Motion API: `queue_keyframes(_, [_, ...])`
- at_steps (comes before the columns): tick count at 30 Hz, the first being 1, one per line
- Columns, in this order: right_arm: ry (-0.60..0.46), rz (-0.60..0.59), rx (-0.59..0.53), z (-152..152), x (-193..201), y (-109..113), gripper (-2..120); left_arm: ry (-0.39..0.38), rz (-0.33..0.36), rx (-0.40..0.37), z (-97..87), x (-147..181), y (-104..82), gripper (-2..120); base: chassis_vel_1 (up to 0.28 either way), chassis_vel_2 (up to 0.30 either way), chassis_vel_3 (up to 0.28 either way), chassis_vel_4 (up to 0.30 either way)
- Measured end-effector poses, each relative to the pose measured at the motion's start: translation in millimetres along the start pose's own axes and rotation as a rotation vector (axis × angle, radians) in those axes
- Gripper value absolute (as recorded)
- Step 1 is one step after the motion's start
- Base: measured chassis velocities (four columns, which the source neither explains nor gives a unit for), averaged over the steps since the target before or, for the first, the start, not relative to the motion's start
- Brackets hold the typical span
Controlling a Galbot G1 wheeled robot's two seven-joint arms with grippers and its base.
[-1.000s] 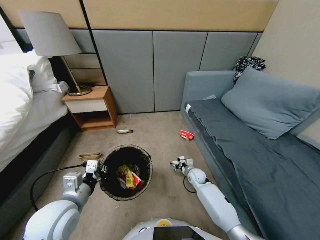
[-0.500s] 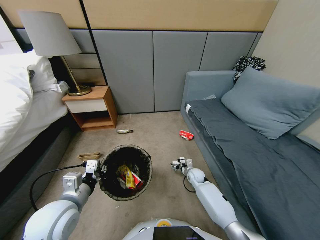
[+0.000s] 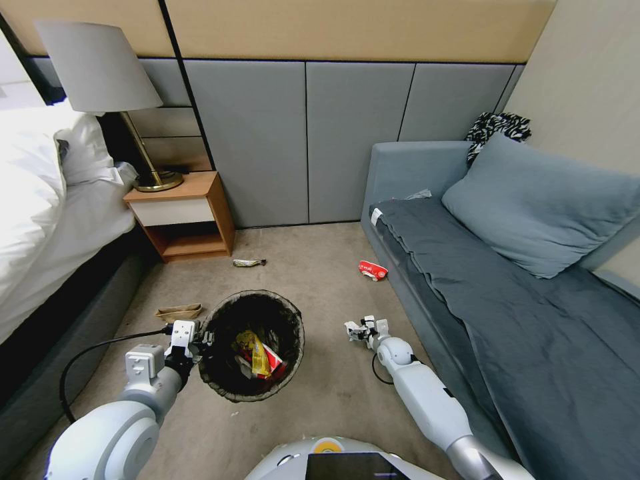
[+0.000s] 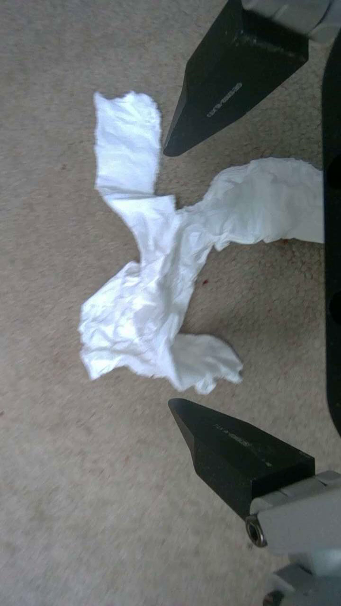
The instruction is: Pick up the trash bin, then pick up the garbage from the floor and place it into the trash bin.
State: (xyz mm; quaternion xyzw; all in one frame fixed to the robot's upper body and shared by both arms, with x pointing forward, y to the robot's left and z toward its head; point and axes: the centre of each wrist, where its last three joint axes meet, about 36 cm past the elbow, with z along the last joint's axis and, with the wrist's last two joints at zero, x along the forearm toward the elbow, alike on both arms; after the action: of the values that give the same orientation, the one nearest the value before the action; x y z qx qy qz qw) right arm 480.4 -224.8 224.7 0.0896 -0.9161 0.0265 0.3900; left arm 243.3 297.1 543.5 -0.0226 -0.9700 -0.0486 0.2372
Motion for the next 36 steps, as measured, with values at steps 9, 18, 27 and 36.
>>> queue_keyframes(9, [0.017, 0.023, 0.008, 3, -19, 2, 100, 0.004, -0.001, -0.003, 0.5, 0, 0.6, 1, 0.0, 0.0, 0.0, 0.0])
queue_keyframes(18, [0.016, 0.031, 0.013, 2, -24, 4, 100, 0.002, 0.001, -0.001, 0.4, 0, -0.2, 1, 0.0, 0.0, 0.0, 0.0])
queue_keyframes(27, [0.019, 0.039, 0.01, 4, -27, 1, 97, 0.001, 0.002, -0.001, 0.5, 0, -1.0, 1, 0.0, 0.0, 0.0, 0.0])
queue_keyframes(36, [0.02, 0.031, 0.009, 4, -28, 3, 65, 0.005, 0.004, -0.003, 1.8, 0, -2.7, 1, 0.0, 0.0, 0.0, 0.0])
